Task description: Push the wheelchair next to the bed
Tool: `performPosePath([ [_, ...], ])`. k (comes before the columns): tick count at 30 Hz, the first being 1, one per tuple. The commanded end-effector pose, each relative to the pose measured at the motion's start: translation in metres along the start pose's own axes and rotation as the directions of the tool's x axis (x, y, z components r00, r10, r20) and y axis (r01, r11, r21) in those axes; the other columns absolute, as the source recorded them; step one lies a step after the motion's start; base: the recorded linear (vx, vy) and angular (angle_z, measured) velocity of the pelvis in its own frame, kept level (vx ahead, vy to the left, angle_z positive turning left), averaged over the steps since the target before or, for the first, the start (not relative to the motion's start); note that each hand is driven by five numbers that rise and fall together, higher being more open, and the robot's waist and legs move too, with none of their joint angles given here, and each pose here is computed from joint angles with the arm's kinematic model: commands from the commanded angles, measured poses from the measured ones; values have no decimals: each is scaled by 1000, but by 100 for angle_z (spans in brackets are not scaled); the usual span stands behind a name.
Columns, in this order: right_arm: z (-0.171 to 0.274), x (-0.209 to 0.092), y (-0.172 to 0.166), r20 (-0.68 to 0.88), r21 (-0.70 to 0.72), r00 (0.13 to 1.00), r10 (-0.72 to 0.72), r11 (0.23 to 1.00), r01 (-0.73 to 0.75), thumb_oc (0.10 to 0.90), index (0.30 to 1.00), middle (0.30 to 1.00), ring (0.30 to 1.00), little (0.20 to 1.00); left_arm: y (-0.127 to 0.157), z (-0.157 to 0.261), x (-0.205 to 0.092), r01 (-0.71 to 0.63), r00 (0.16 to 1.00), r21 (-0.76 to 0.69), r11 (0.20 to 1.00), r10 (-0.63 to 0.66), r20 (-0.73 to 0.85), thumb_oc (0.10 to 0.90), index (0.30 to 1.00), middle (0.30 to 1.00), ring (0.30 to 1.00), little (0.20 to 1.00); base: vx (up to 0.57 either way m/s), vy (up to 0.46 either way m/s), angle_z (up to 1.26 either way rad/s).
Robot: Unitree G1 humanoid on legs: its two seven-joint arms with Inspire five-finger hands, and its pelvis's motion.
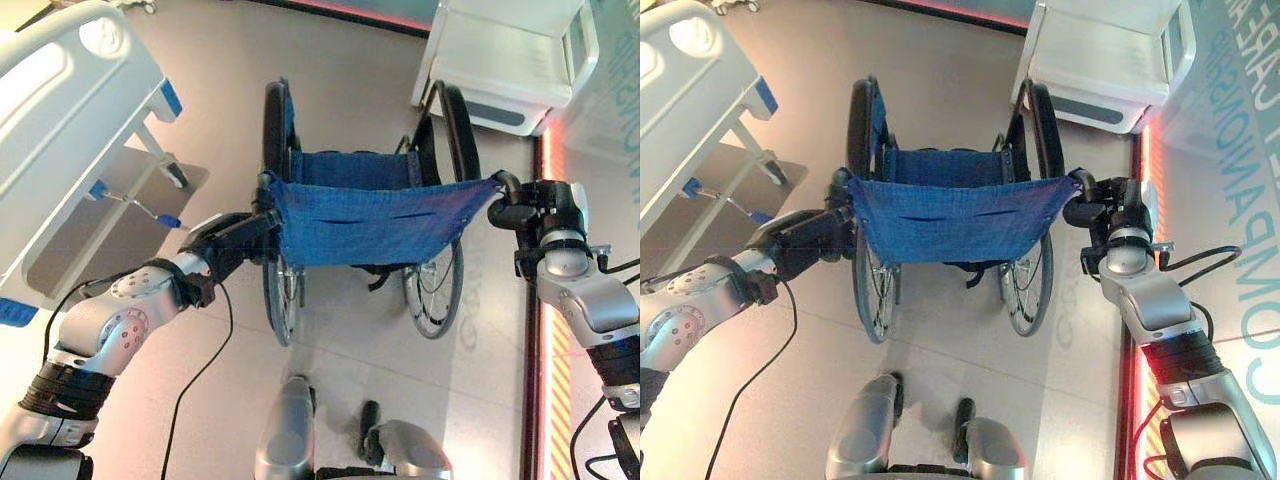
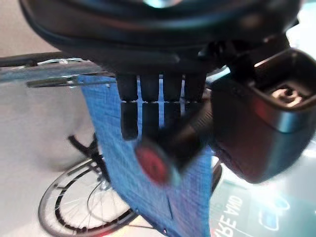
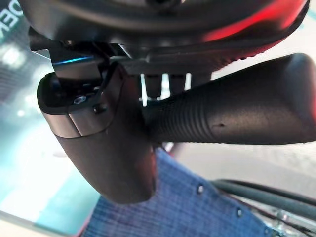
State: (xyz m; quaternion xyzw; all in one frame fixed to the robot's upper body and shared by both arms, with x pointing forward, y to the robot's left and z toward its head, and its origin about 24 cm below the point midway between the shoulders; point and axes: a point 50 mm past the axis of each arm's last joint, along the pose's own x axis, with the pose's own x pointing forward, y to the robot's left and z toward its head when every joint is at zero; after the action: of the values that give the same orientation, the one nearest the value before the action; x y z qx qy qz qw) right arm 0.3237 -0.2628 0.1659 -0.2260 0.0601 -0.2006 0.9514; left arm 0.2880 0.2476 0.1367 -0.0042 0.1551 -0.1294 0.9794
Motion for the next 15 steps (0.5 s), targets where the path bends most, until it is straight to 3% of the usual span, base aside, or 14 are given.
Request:
performPosePath([
  [1, 18, -11, 9, 162, -10, 969, 188, 982, -189, 400, 300, 300, 300, 300, 22, 24, -19, -122, 964, -30, 992, 126, 234, 400, 300, 300, 300, 300, 477, 131, -50],
  [8, 16, -13, 13, 159, 9, 958, 239, 970, -243, 400, 300, 300, 300, 300, 31, 18, -21, -151, 964, -36, 988, 155, 216, 400, 300, 300, 300, 300, 458, 169, -62],
  [15, 15, -18, 20, 163, 43, 960, 228, 970, -237, 400, 300, 300, 300, 300, 33, 21, -23, -113, 974, -7, 994, 113, 199, 400, 300, 300, 300, 300, 356, 195, -2],
])
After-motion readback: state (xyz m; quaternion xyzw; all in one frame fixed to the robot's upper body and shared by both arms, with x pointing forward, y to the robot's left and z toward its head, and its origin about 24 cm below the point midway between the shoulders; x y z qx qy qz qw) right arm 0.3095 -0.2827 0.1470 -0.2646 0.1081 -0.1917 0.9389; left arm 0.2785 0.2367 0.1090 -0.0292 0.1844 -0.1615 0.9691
